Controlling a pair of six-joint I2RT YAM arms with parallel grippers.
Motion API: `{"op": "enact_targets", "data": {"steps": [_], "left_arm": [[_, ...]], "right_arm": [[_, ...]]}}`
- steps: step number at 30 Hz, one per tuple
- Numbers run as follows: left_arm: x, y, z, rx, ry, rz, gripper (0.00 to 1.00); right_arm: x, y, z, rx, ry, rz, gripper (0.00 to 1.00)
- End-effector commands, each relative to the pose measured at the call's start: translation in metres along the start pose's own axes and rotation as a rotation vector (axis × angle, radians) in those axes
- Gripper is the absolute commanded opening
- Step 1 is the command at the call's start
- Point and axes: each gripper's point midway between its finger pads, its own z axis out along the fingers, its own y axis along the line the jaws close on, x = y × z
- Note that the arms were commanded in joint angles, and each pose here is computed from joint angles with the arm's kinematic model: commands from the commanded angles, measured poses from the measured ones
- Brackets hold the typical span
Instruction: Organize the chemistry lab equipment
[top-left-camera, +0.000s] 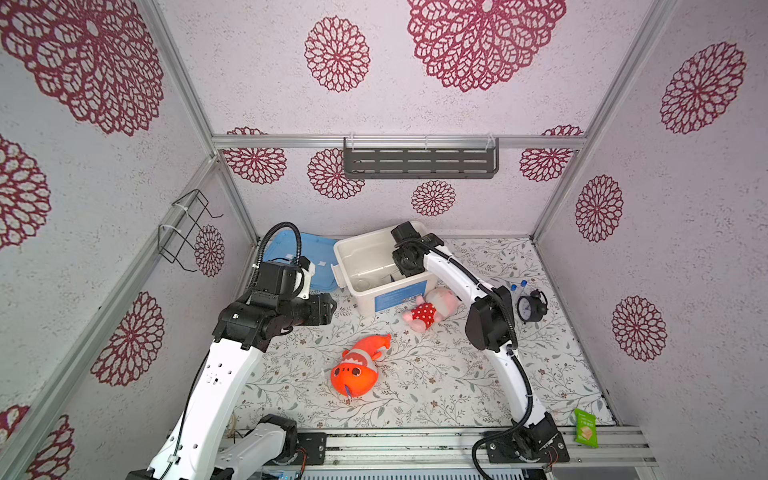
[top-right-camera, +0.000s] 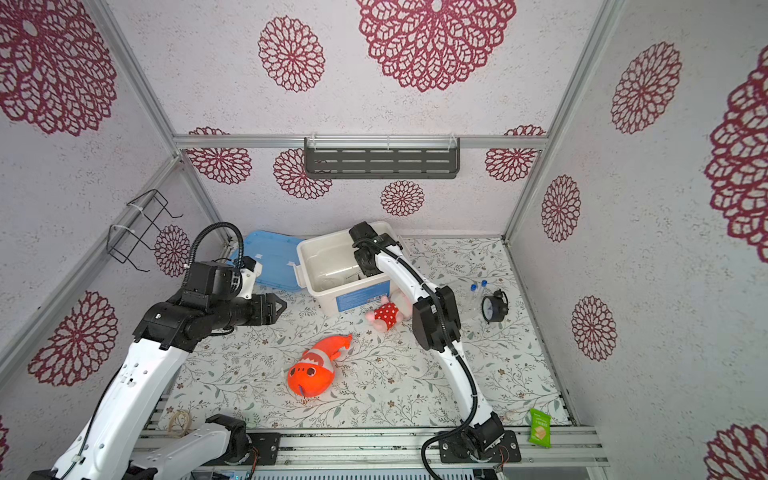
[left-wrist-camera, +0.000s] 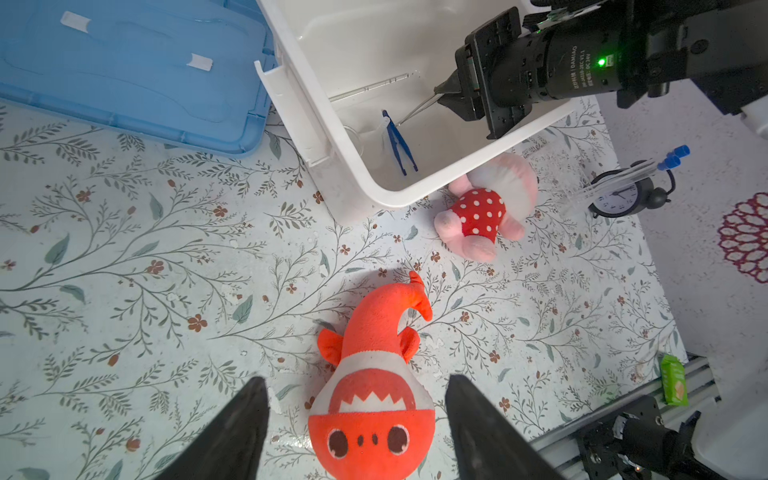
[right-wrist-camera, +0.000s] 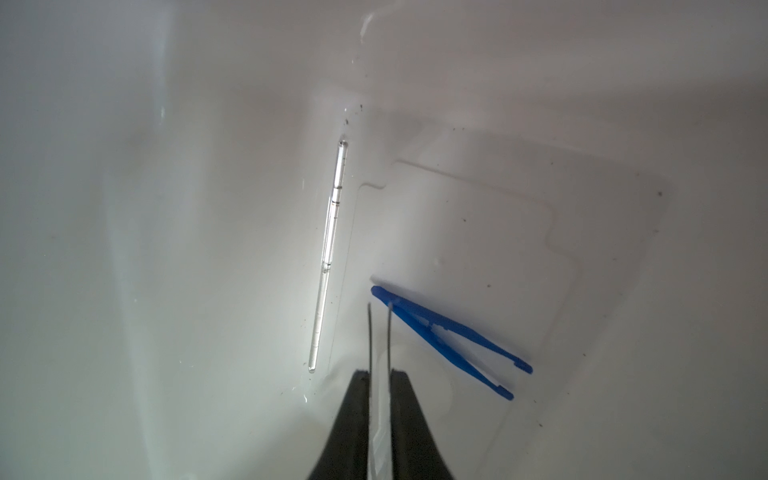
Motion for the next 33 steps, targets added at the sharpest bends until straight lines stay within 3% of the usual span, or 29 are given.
{"op": "enact_targets", "data": {"steps": [1, 6, 11, 15, 20, 25, 33], "left_arm": [[0.0, 0.003, 0.003, -0.018, 0.008, 0.023, 0.71], [-0.005, 0.004, 0.0, -0.037, 0.021, 0.007, 0.74], [-0.01, 0.018, -0.001, -0.135, 0.043, -0.01, 0.76], [-0.023, 0.031, -0.006, -0.212, 0.013, -0.076, 0.76], [-0.04, 0.021, 0.008, -0.15, -0.017, -0.184, 0.78], [-0.054, 0.012, 0.041, -0.093, 0.028, -0.277, 0.75], [-0.071, 0.016, 0.076, -0.105, 0.025, -0.388, 0.75]], "right_arm": [[-0.017, 0.002, -0.012, 0.0, -0.044, 0.05, 0.22], [-0.016, 0.011, -0.015, -0.036, -0.034, 0.042, 0.29], [-0.016, 0.022, -0.03, -0.079, -0.022, 0.037, 0.32], [-0.018, 0.041, -0.063, -0.159, -0.024, -0.016, 0.32], [-0.023, 0.059, -0.106, -0.283, -0.028, -0.071, 0.33], [-0.051, 0.063, -0.142, -0.325, -0.088, -0.274, 0.35], [-0.102, 0.037, -0.164, -0.219, -0.208, -0.621, 0.4]]}}
